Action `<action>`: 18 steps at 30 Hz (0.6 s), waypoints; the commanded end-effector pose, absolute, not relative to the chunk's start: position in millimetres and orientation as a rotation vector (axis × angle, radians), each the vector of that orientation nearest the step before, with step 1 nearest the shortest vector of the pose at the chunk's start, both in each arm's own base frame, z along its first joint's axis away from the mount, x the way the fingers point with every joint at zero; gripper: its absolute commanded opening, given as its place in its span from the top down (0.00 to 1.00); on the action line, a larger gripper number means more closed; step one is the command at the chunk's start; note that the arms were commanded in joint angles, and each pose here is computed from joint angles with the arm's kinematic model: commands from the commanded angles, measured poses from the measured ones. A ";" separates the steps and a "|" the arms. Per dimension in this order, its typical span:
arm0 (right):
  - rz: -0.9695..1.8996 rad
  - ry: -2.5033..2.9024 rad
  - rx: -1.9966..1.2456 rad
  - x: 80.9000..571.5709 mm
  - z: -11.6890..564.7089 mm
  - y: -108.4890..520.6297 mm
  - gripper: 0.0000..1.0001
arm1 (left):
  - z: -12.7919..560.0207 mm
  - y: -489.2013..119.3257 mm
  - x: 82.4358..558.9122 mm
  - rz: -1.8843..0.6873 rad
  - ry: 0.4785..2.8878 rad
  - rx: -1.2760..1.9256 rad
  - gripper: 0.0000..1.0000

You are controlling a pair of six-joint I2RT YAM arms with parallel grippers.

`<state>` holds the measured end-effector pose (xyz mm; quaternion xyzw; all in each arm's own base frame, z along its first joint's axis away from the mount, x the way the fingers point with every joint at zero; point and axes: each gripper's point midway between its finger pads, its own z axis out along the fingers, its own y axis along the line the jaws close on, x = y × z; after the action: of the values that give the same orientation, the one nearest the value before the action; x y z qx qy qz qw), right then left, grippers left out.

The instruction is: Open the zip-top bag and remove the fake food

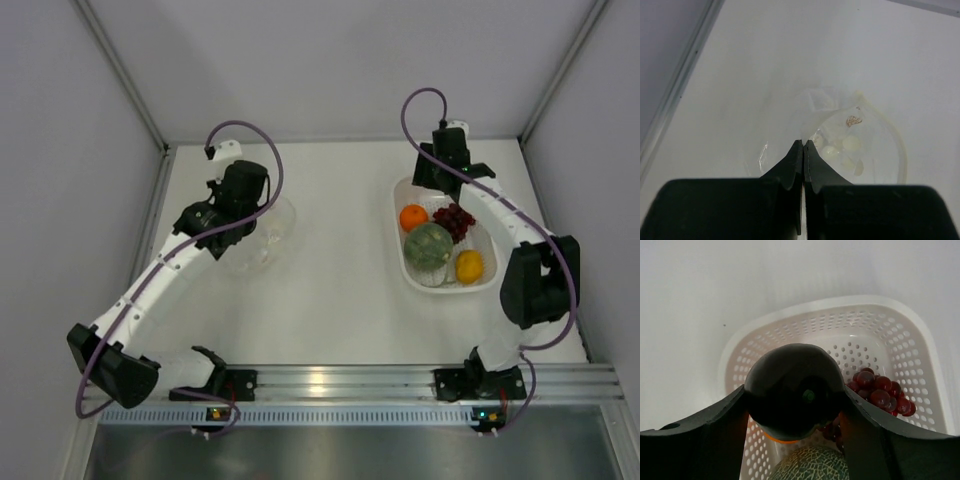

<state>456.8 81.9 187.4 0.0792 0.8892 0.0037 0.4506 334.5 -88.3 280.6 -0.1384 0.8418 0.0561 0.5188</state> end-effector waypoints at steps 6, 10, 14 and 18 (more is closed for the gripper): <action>-0.102 2.338 0.186 477.9 155.1 55.2 0.15 | 294.8 -45.0 350.3 0.527 1.963 -0.324 1.00; -0.119 2.305 0.188 473.0 172.0 50.4 0.01 | 288.8 -49.2 366.1 0.581 1.975 -0.311 1.00; -0.083 2.257 0.187 452.2 197.0 50.4 0.01 | 270.1 -75.9 389.7 0.508 2.042 -0.269 1.00; 0.064 2.101 0.165 420.7 246.5 59.6 0.00 | 256.5 -99.1 406.1 0.434 2.084 -0.255 1.00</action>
<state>439.7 55.4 178.2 0.0700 0.9086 -0.0208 0.4112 394.9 -83.3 250.2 -0.1002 0.8512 0.2102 0.4703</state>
